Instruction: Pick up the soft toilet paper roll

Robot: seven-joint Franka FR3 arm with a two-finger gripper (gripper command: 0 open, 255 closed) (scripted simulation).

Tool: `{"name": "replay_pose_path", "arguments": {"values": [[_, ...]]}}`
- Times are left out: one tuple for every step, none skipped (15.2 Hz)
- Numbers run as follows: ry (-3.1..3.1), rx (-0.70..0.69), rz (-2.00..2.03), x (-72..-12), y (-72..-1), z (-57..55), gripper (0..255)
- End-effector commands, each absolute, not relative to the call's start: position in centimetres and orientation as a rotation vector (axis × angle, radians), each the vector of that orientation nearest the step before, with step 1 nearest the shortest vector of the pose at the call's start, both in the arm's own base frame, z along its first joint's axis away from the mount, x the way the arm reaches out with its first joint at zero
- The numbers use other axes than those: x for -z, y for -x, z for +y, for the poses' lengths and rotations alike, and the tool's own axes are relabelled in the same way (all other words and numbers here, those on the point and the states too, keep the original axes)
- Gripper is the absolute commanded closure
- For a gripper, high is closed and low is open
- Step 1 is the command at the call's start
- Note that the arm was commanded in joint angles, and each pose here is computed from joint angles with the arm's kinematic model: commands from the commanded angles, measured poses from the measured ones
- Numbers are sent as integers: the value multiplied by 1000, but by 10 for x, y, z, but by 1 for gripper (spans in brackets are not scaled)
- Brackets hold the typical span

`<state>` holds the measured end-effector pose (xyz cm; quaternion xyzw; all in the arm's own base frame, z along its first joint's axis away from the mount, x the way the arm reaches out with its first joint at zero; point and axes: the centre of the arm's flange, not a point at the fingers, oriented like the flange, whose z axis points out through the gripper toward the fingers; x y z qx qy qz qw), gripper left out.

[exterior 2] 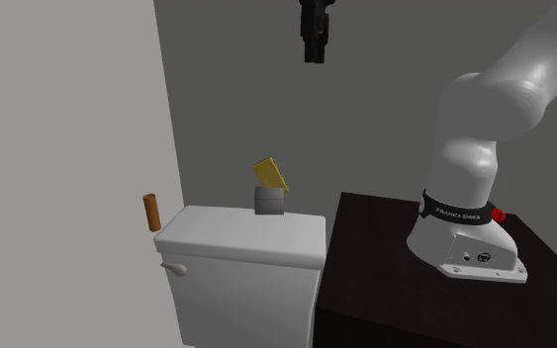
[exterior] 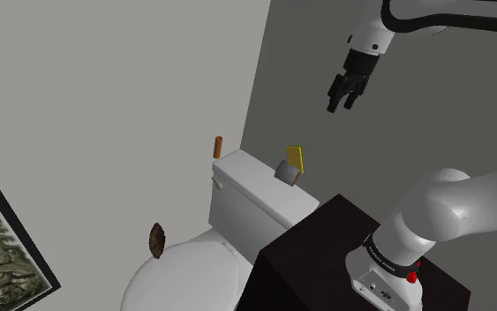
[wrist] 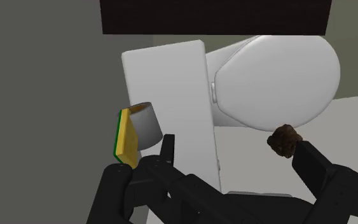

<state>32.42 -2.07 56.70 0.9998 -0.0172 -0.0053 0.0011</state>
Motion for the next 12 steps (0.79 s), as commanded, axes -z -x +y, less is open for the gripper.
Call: {"name": "replay_pose_path", "arguments": {"values": [[-3149,25,-2,-547,-335,-36,0],[-3154,31,23,-536,-342,-42,0],[-3158,36,48,-526,-349,-49,0],[-3162,42,73,-516,-355,-55,0],[-3167,48,98,-505,-362,-60,0],[-3171,54,123,-494,-369,-66,0],[-3174,59,148,-484,-376,-72,0],[-3178,65,173,-473,-383,-77,0],[-3181,71,198,-462,-390,-82,0],[-3184,77,223,-452,-397,-87,0],[-3187,83,249,-441,-404,-92,0],[-3190,89,274,-430,-411,-97,0]]}}
